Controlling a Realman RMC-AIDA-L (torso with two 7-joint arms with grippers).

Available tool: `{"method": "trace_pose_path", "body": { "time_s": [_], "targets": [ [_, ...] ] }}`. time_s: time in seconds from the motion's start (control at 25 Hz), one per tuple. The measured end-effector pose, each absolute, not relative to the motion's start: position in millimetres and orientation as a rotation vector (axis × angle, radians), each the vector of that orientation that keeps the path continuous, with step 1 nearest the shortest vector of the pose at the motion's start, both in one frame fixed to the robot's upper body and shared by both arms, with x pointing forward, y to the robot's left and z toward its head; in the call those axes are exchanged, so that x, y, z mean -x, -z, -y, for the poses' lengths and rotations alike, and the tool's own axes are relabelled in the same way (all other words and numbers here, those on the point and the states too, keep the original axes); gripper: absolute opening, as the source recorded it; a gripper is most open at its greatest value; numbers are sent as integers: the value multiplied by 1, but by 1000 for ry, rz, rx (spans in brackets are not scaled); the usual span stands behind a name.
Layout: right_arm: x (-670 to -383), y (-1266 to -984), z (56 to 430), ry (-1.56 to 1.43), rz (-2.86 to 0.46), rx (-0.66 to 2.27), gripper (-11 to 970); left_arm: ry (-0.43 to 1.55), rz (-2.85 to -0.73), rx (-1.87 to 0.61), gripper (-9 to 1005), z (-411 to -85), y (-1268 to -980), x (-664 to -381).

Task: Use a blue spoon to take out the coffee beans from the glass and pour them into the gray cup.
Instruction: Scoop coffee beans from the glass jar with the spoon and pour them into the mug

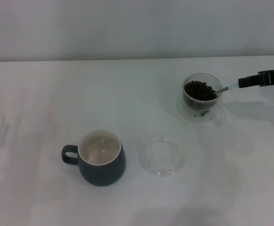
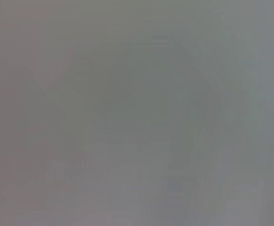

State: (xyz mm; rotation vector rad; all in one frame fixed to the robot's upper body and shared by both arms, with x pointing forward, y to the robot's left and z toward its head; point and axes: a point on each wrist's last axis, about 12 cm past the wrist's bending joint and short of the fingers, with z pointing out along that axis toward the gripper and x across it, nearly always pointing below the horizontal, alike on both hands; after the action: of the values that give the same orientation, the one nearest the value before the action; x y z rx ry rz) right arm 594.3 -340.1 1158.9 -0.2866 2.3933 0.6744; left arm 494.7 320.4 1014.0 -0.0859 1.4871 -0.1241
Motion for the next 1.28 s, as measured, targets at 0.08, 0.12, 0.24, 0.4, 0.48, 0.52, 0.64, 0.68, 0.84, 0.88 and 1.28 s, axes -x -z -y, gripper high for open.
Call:
{"method": "trace_pose_path", "body": {
  "time_s": [0.08, 0.12, 0.24, 0.4, 0.48, 0.52, 0.64, 0.68, 0.84, 0.88, 1.28],
  "targets": [
    [-594, -1157, 341, -693, -2391, 265, 147, 124, -1486, 84, 802, -321, -1014, -495],
    [-595, -1157, 342, -703, -2391, 253, 147, 124, -1485, 84, 803, -320, -1015, -496],
    [-595, -1154, 343, -732, -2391, 220, 147, 124, -1484, 82, 803, -320, -1015, -496],
    [-595, -1151, 346, -772, -2383, 164, 147, 125, -1482, 80, 803, -320, -1016, -497],
    [-595, -1150, 348, -792, -2378, 137, 147, 125, -1481, 78, 803, -320, -1016, -498],
    [-595, -1149, 348, -800, -2375, 126, 147, 125, -1481, 77, 803, -320, -1016, -498],
    [-595, -1148, 350, -819, -2367, 99, 147, 124, -1480, 76, 802, -320, -1016, -498],
    [-595, -1148, 351, -821, -2367, 96, 147, 124, -1480, 76, 802, -320, -1016, -499],
    [-594, -1147, 351, -833, -2368, 74, 146, 124, -1480, 75, 803, -319, -1016, -499],
    [-594, -1146, 354, -844, -2363, 49, 146, 125, -1479, 75, 803, -319, -1016, -499],
    [-591, -1139, 364, -931, -2335, -50, 146, 124, -1479, 74, 802, -319, -1017, -499]
  ]
}}
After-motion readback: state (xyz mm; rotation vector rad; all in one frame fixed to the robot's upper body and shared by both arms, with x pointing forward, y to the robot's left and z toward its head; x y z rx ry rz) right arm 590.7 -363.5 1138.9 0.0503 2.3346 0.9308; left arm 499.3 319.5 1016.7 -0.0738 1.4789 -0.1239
